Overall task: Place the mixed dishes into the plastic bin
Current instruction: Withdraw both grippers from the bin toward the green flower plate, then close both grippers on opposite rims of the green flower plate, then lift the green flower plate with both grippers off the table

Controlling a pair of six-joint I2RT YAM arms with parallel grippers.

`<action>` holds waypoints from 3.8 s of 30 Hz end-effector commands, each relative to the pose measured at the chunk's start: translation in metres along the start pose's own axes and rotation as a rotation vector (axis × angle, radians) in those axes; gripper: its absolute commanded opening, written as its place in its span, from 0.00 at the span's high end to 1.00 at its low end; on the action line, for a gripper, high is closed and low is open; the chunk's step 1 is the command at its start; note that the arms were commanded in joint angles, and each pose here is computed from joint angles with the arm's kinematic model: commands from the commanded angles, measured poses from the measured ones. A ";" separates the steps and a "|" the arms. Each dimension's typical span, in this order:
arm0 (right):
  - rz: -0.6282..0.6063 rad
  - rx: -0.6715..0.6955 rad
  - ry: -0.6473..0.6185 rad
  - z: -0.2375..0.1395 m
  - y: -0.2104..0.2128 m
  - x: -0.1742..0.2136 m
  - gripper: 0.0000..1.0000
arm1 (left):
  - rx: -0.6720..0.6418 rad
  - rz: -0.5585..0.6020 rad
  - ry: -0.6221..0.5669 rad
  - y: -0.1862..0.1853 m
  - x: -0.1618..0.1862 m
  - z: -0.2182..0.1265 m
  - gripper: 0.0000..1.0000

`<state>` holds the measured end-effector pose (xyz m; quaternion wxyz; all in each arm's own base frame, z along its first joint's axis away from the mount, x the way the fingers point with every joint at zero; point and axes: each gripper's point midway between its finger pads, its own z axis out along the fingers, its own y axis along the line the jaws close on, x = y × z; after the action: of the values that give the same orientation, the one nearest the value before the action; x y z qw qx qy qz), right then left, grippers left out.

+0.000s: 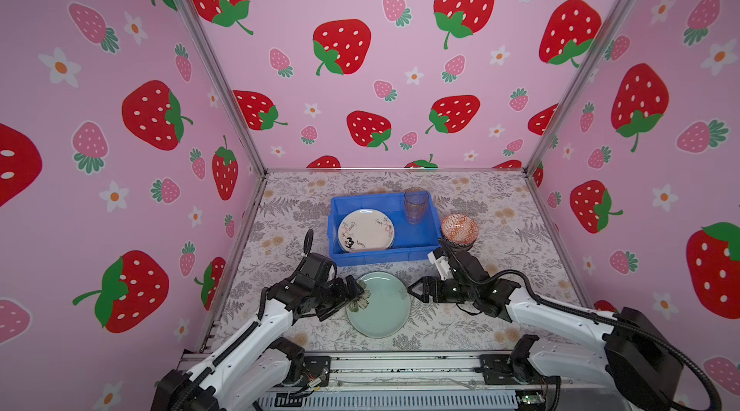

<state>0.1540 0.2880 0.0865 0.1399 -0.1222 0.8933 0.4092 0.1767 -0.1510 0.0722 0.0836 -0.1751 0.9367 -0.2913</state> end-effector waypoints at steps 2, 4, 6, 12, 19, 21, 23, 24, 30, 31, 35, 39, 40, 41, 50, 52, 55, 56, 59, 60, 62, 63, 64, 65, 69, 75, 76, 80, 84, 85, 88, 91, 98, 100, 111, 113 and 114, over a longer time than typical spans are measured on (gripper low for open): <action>0.011 -0.053 0.007 0.011 0.008 0.001 0.12 | 0.009 0.011 -0.022 -0.007 -0.007 0.006 0.01; 0.016 -0.051 0.021 0.016 0.006 0.003 0.13 | 0.000 0.013 -0.015 -0.006 -0.007 0.009 0.01; 0.015 -0.054 0.032 0.019 0.007 0.006 0.13 | 0.000 0.015 -0.011 -0.007 -0.007 0.011 0.01; 0.024 -0.052 0.054 0.027 0.003 0.010 0.13 | -0.014 0.021 -0.004 -0.008 -0.009 0.015 0.01; 0.030 -0.052 0.078 0.035 0.001 0.014 0.15 | -0.023 0.026 -0.003 -0.008 -0.008 0.018 0.01; 0.030 -0.053 0.082 0.036 0.000 0.014 0.15 | -0.022 0.023 -0.001 -0.009 -0.009 0.019 0.01; 0.031 -0.053 0.086 0.038 0.000 0.015 0.15 | -0.014 0.028 0.002 -0.013 -0.009 0.020 0.01; 0.031 -0.054 0.088 0.038 0.000 0.015 0.15 | -0.014 0.032 0.001 -0.014 -0.009 0.020 0.01; 0.037 -0.043 0.094 0.040 -0.004 0.017 0.16 | -0.007 0.047 0.004 -0.023 -0.012 0.023 0.01; 0.042 -0.043 0.098 0.041 -0.004 0.018 0.16 | -0.005 0.049 0.005 -0.025 -0.012 0.024 0.01; 0.040 -0.042 0.099 0.041 -0.004 0.017 0.16 | 0.009 0.056 0.007 -0.034 -0.012 0.027 0.01; 0.044 -0.042 0.102 0.042 -0.004 0.017 0.16 | 0.022 0.070 0.011 -0.046 -0.011 0.029 0.01; 0.044 -0.039 0.101 0.042 -0.005 0.017 0.17 | 0.025 0.079 0.011 -0.050 -0.011 0.030 0.01; 0.044 -0.038 0.101 0.042 -0.004 0.017 0.17 | 0.027 0.082 0.011 -0.053 -0.011 0.030 0.01; 0.046 -0.029 0.092 0.042 -0.006 0.015 0.18 | 0.036 0.102 0.036 -0.066 -0.004 0.042 0.01; 0.046 -0.028 0.084 0.041 -0.006 0.014 0.19 | 0.036 0.109 0.040 -0.068 -0.001 0.044 0.01; 0.048 -0.022 0.077 0.040 -0.007 0.013 0.20 | 0.041 0.113 0.042 -0.071 0.000 0.048 0.01; 0.048 -0.020 0.074 0.040 -0.007 0.013 0.20 | 0.042 0.117 0.044 -0.072 0.001 0.049 0.01; 0.045 -0.020 0.049 0.037 -0.006 0.010 0.23 | 0.038 0.125 0.056 -0.074 0.004 0.052 0.01; 0.046 -0.017 0.042 0.036 -0.006 0.008 0.24 | 0.036 0.126 0.057 -0.074 0.005 0.053 0.01; 0.045 -0.014 0.031 0.034 -0.006 0.007 0.29 | 0.035 0.131 0.059 -0.075 0.006 0.054 0.01; 0.044 -0.014 0.027 0.033 -0.005 0.006 0.34 | 0.036 0.132 0.058 -0.075 0.006 0.054 0.01; 0.046 -0.012 0.023 0.033 -0.006 0.006 0.39 | 0.036 0.132 0.056 -0.076 0.006 0.054 0.01; 0.050 -0.010 0.018 0.032 -0.006 0.005 0.43 | 0.037 0.133 0.058 -0.076 0.007 0.055 0.01; 0.056 -0.003 0.002 0.030 -0.008 0.004 0.53 | 0.042 0.138 0.060 -0.079 0.007 0.056 0.01; 0.061 -0.002 -0.007 0.029 -0.007 0.002 0.63 | 0.040 0.149 0.060 -0.082 0.007 0.057 0.01; 0.064 0.000 -0.009 0.029 -0.008 0.002 0.65 | 0.039 0.152 0.059 -0.083 0.007 0.056 0.01; 0.066 -0.001 -0.018 0.028 -0.007 0.001 0.73 | 0.035 0.158 0.057 -0.082 0.006 0.055 0.01; 0.075 -0.002 -0.020 0.027 -0.007 0.000 0.83 | 0.031 0.160 0.055 -0.081 0.006 0.054 0.01; 0.081 -0.002 -0.021 0.027 -0.007 0.000 0.85 | 0.030 0.160 0.053 -0.082 0.006 0.054 0.01; 0.090 0.001 -0.019 0.026 -0.007 0.000 0.92 | 0.027 0.164 0.050 -0.082 0.005 0.053 0.01; 0.091 0.005 -0.023 0.023 -0.005 -0.002 0.97 | 0.025 0.167 0.040 -0.082 0.004 0.050 0.01; 0.104 0.015 -0.029 0.018 -0.001 -0.006 1.00 | 0.005 0.203 -0.001 -0.084 -0.005 0.034 0.01; 0.105 0.014 -0.034 0.015 0.002 -0.008 1.00 | 0.003 0.205 -0.011 -0.084 -0.008 0.030 0.01; 0.117 -0.003 -0.020 0.000 0.021 -0.018 1.00 | 0.012 0.177 -0.070 -0.074 -0.029 -0.001 0.01; 0.116 -0.016 -0.012 -0.001 0.025 -0.018 1.00 | 0.006 0.171 -0.087 -0.070 -0.035 -0.006 0.01; 0.116 -0.021 -0.009 -0.001 0.026 -0.019 1.00 | 0.006 0.164 -0.089 -0.068 -0.037 -0.007 0.01</action>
<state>0.1567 0.2877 0.0736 0.1039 -0.0597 0.9196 0.3741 0.2243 -0.1916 0.1061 0.1405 -0.1152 0.9422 -0.2813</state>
